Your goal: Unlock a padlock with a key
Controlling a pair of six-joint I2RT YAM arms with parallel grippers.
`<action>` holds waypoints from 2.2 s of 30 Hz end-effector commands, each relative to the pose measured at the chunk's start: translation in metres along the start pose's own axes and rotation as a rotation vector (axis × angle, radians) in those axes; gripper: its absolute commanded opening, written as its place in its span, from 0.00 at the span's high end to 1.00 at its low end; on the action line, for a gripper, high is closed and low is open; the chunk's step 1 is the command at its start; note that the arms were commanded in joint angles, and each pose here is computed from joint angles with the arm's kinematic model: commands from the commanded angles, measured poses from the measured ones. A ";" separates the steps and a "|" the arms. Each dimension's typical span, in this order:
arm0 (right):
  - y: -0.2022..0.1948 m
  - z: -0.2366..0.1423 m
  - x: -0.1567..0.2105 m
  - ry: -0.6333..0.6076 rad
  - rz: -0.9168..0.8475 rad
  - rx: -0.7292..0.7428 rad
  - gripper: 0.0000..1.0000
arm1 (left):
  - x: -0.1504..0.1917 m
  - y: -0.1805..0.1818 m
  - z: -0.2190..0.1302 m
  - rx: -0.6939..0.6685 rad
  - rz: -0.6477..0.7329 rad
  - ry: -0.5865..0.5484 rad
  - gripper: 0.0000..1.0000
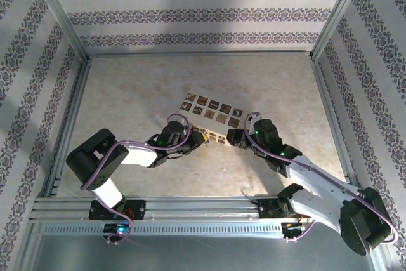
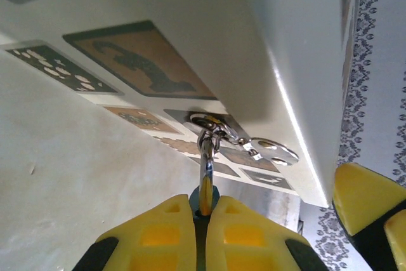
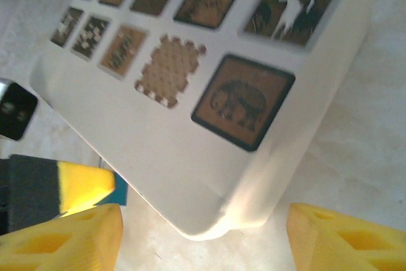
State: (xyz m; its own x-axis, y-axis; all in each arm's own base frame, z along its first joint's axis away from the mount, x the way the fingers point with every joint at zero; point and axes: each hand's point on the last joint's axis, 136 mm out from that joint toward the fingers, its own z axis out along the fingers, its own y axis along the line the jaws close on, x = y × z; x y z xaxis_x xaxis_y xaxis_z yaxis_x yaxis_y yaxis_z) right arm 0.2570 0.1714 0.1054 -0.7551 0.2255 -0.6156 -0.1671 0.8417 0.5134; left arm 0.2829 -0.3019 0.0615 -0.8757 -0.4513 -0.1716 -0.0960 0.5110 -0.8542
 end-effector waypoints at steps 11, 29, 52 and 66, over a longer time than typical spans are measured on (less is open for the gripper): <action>0.012 0.006 -0.023 0.026 0.110 -0.066 0.15 | -0.004 0.005 -0.032 -0.129 0.219 -0.060 0.51; 0.002 0.026 -0.043 0.062 0.178 -0.087 0.02 | -0.151 -0.015 -0.087 -0.094 0.312 -0.112 0.18; 0.027 0.094 -0.105 0.106 -0.050 -0.174 0.03 | -0.077 -0.008 -0.058 0.010 0.228 0.046 0.25; -0.001 0.003 -0.081 -0.028 -0.016 -0.164 0.07 | -0.106 -0.043 -0.120 -0.074 0.365 -0.118 0.22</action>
State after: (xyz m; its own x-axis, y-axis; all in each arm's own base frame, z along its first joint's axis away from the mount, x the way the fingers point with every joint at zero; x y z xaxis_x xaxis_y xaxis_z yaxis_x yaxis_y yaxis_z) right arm 0.3471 0.1421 0.1527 -0.7133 0.2353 -0.6602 -0.2348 0.8073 0.5414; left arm 0.3233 -0.1954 0.1631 -0.8124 -0.3270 -0.4827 0.1574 0.6741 -0.7217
